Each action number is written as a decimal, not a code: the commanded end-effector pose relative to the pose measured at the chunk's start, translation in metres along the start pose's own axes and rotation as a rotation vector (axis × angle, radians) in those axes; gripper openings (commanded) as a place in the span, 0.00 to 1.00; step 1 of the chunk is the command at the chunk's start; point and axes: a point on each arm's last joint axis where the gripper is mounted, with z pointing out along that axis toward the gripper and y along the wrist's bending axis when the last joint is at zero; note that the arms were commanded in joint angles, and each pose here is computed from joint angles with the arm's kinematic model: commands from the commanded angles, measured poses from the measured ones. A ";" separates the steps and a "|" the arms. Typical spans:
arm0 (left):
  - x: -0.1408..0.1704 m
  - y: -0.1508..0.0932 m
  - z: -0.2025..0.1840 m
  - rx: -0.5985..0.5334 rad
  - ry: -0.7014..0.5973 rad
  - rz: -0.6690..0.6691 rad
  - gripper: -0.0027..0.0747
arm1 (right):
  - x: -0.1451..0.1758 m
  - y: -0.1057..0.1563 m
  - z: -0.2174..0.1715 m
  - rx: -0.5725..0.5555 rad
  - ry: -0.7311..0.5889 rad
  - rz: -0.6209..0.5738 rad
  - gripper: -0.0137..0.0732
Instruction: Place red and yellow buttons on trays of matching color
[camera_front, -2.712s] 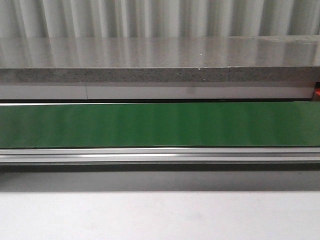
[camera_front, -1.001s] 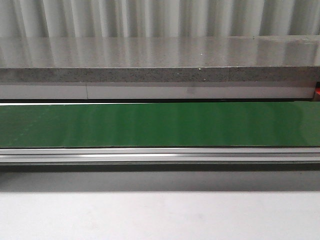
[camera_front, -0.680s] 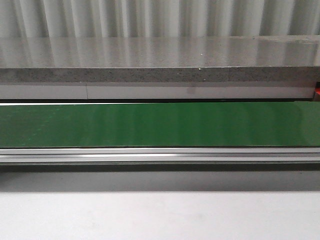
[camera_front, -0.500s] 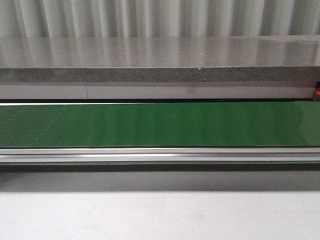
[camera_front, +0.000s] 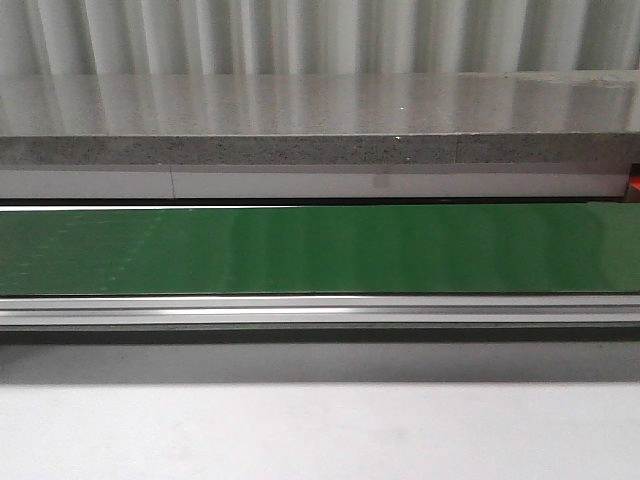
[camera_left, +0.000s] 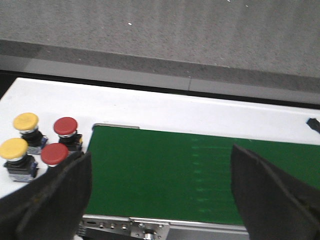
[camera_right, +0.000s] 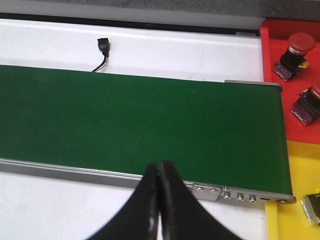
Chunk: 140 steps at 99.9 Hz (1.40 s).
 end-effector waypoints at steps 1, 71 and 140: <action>-0.029 -0.001 -0.002 -0.048 -0.065 -0.027 0.75 | -0.011 0.000 -0.005 0.007 -0.075 -0.005 0.08; -0.057 0.029 0.104 -0.418 0.162 -0.047 0.75 | -0.011 0.000 -0.005 0.007 -0.075 -0.005 0.08; -0.016 0.079 0.200 -0.448 0.327 -0.176 0.75 | -0.011 0.000 -0.005 0.007 -0.075 -0.005 0.08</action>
